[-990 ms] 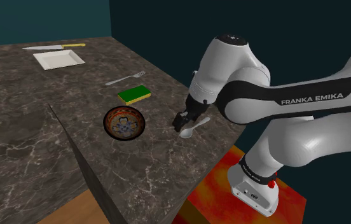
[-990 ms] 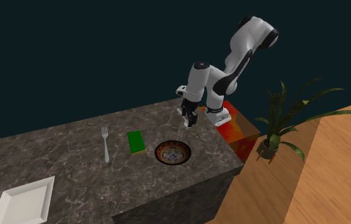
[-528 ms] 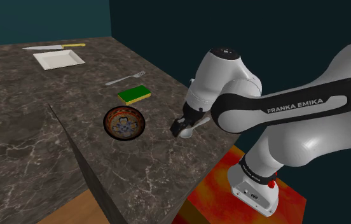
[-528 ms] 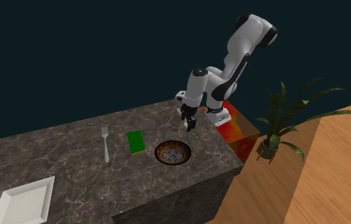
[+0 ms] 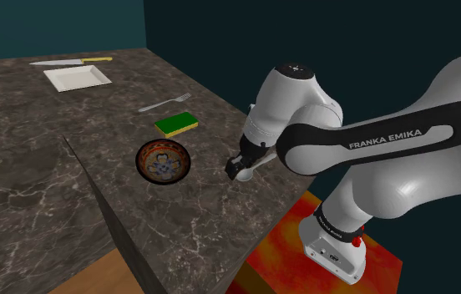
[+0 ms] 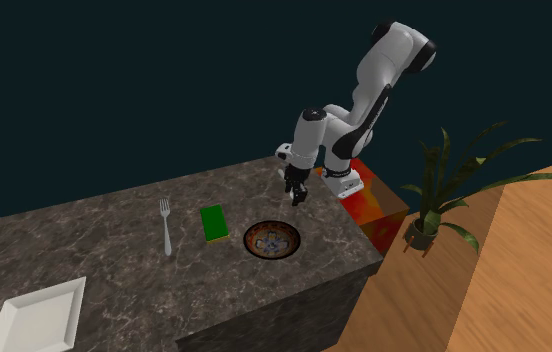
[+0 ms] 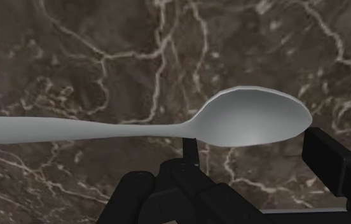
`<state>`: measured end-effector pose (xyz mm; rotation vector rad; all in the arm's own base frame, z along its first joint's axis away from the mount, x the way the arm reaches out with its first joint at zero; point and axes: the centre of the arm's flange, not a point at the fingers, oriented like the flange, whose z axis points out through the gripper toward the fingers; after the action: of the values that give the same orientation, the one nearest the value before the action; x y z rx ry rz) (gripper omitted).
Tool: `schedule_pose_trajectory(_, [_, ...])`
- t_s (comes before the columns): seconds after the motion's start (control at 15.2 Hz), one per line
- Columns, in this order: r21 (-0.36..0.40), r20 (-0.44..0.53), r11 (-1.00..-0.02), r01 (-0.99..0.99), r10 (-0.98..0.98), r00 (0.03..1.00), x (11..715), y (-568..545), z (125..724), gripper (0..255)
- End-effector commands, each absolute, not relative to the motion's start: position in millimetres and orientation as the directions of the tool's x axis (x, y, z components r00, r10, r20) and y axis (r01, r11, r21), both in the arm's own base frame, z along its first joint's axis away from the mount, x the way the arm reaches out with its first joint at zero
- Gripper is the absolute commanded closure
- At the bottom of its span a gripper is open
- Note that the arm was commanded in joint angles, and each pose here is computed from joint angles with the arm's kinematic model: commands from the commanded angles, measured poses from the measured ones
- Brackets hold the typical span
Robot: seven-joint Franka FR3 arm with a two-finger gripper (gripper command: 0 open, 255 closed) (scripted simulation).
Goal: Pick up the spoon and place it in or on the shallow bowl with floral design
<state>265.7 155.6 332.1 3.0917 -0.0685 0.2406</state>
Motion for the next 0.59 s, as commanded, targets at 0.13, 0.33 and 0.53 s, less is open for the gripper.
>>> schedule_pose_trajectory(0.13, [0.036,0.155,-0.998,-0.047,-0.041,0.987,265.7,155.6,332.0,255])
schedule_pose_trajectory(0.33, [0.036,0.155,-0.998,-0.047,-0.041,0.987,265.7,155.6,332.0,255])
schedule_pose_trajectory(0.53, [0.036,0.155,-0.998,-0.047,-0.041,0.987,265.6,155.5,337.4,255])
